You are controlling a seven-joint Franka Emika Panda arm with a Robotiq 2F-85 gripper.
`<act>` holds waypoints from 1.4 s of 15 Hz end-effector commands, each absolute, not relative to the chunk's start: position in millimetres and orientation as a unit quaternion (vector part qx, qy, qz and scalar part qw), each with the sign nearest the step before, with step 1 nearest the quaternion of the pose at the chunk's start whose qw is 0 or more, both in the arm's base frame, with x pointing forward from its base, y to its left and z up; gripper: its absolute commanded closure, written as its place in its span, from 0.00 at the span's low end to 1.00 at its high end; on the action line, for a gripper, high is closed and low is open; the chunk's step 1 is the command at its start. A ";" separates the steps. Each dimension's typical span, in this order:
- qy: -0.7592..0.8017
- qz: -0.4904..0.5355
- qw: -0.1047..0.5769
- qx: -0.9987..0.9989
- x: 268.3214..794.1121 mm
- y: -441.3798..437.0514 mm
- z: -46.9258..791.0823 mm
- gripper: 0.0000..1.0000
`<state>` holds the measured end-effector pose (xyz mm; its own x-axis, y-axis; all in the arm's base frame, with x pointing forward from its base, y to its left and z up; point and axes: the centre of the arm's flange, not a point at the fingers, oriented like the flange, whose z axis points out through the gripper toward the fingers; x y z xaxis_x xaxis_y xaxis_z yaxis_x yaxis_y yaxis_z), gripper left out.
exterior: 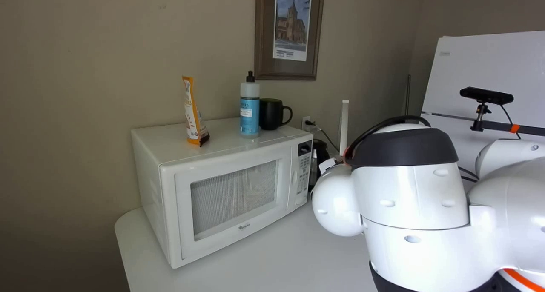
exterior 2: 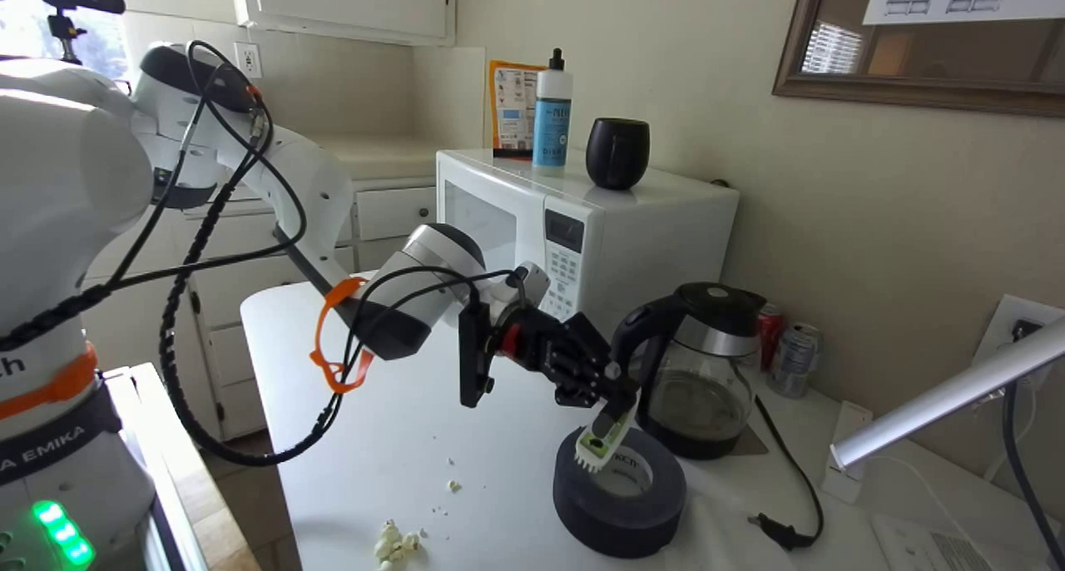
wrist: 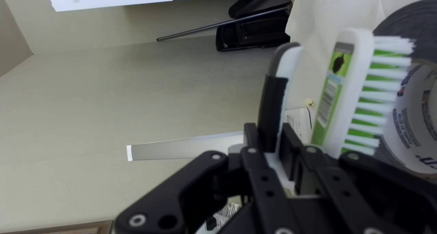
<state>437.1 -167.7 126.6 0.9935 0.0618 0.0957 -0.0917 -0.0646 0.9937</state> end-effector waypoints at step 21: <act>0.056 0.002 0.703 0.709 438.5 -136.3 85.5 0.95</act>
<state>431.1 -137.5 91.5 0.9946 0.0847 -0.0592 0.0619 -0.0296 0.9976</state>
